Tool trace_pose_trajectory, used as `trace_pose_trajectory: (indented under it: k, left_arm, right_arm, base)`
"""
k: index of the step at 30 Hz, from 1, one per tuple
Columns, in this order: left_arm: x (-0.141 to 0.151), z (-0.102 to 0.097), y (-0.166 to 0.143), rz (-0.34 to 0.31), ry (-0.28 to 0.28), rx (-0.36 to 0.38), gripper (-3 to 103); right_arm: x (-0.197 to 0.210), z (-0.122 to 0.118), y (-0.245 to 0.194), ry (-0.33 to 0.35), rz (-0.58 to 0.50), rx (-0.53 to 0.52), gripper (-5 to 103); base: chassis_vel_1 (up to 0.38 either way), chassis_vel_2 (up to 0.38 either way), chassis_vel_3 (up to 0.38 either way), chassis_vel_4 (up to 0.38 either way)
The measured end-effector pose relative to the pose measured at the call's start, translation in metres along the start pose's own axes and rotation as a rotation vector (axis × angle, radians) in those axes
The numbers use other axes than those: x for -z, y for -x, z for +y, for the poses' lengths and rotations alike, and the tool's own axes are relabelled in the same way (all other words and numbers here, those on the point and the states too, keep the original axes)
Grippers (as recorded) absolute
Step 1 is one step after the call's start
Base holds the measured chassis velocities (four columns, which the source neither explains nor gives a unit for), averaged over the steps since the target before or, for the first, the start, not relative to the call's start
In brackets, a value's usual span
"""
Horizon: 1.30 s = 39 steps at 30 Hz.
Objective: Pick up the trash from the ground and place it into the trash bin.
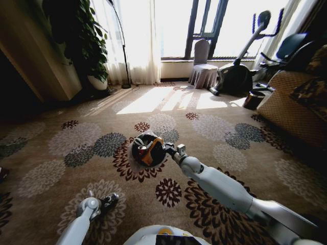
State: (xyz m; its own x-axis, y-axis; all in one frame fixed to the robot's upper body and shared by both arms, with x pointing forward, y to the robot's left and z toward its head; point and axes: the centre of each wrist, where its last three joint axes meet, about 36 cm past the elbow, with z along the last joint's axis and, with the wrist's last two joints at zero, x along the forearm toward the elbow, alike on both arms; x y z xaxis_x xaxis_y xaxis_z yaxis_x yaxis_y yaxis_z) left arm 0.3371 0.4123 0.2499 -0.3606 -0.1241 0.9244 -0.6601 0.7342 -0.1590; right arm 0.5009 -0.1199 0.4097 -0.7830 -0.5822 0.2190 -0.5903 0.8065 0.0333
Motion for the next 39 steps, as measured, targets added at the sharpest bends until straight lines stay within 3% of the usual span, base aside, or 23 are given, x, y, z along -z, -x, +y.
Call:
trace_pose_trajectory:
  k: [8,12,14,16,17,18,19,20,22,24,25,27,29,31,33,34,37,39]
  left_arm:
    - [0.006,0.003,-0.018,-0.042,-0.015,-0.019,25]
    - [0.013,0.004,-0.03,-0.069,-0.031,-0.035,22]
    - [0.031,0.005,-0.053,-0.135,-0.034,-0.055,19]
    - [0.055,0.001,-0.086,-0.251,0.009,-0.09,19]
    - [0.055,0.001,-0.086,-0.251,0.009,-0.09,19]
    - [0.065,-0.002,-0.102,-0.306,0.029,-0.11,19]
    - [0.078,-0.006,-0.129,-0.4,0.055,-0.155,19]
    - [0.078,-0.006,-0.129,-0.4,0.055,-0.155,19]
    - [0.09,-0.011,-0.156,-0.493,0.077,-0.208,19]
    - [0.1,-0.018,-0.194,-0.636,0.097,-0.319,19]
    - [0.1,-0.018,-0.194,-0.636,0.097,-0.319,19]
    - [0.104,-0.024,-0.223,-0.724,0.105,-0.44,19]
    - [0.104,-0.033,-0.24,-0.741,0.112,-0.534,19]
    - [0.102,-0.038,-0.244,-0.737,0.121,-0.567,19]
    - [0.091,-0.059,-0.252,-0.701,0.165,-0.677,19]
    - [0.091,-0.059,-0.252,-0.701,0.165,-0.677,19]
    - [0.075,-0.083,-0.25,-0.643,0.251,-0.813,19]
    - [0.067,-0.094,-0.242,-0.635,0.311,-0.86,19]
  right_arm:
    - [0.002,0.001,0.003,0.0,-0.004,0.002,0]
    - [0.003,0.001,0.004,-0.001,-0.006,0.003,0]
    - [0.003,0.0,0.004,0.0,-0.005,0.0,0]
    - [0.0,-0.002,0.004,0.005,0.0,-0.006,0]
    - [0.0,-0.002,0.004,0.005,0.0,-0.006,0]
    - [-0.003,-0.002,0.006,0.006,0.003,-0.009,0]
    - [-0.008,-0.001,0.01,0.006,0.007,-0.011,0]
    - [-0.008,-0.001,0.01,0.006,0.007,-0.011,0]
    - [-0.015,0.0,0.014,0.004,0.016,-0.011,0]
    - [-0.02,-0.004,0.022,-0.007,0.038,-0.014,0]
    - [-0.02,-0.004,0.022,-0.007,0.038,-0.014,0]
    - [-0.022,-0.014,0.032,-0.023,0.077,-0.023,0]
    - [-0.023,-0.021,0.046,-0.025,0.107,-0.028,0]
    - [-0.023,-0.025,0.052,-0.024,0.118,-0.031,0]
    - [-0.019,-0.031,0.075,-0.002,0.153,-0.034,0]
    - [-0.019,-0.031,0.075,-0.002,0.153,-0.034,0]
    - [-0.013,-0.029,0.104,0.025,0.192,-0.016,0]
    - [-0.007,-0.025,0.119,0.047,0.213,-0.009,0]
  base:
    - [0.0,0.0,0.0,0.0]
    - [0.0,0.0,0.0,0.0]
    - [0.0,0.0,0.0,0.0]
    - [0.0,0.0,0.0,0.0]
    - [0.0,0.0,0.0,0.0]
    - [0.0,0.0,0.0,0.0]
    - [0.0,0.0,0.0,0.0]
    - [0.0,0.0,0.0,0.0]
    - [0.0,0.0,0.0,0.0]
    - [0.0,0.0,0.0,0.0]
    - [0.0,0.0,0.0,0.0]
    - [0.0,0.0,0.0,0.0]
    - [0.0,0.0,0.0,0.0]
    - [0.0,0.0,0.0,0.0]
    - [0.0,0.0,0.0,0.0]
    - [0.0,0.0,0.0,0.0]
    - [0.0,0.0,0.0,0.0]
    - [0.0,0.0,0.0,0.0]
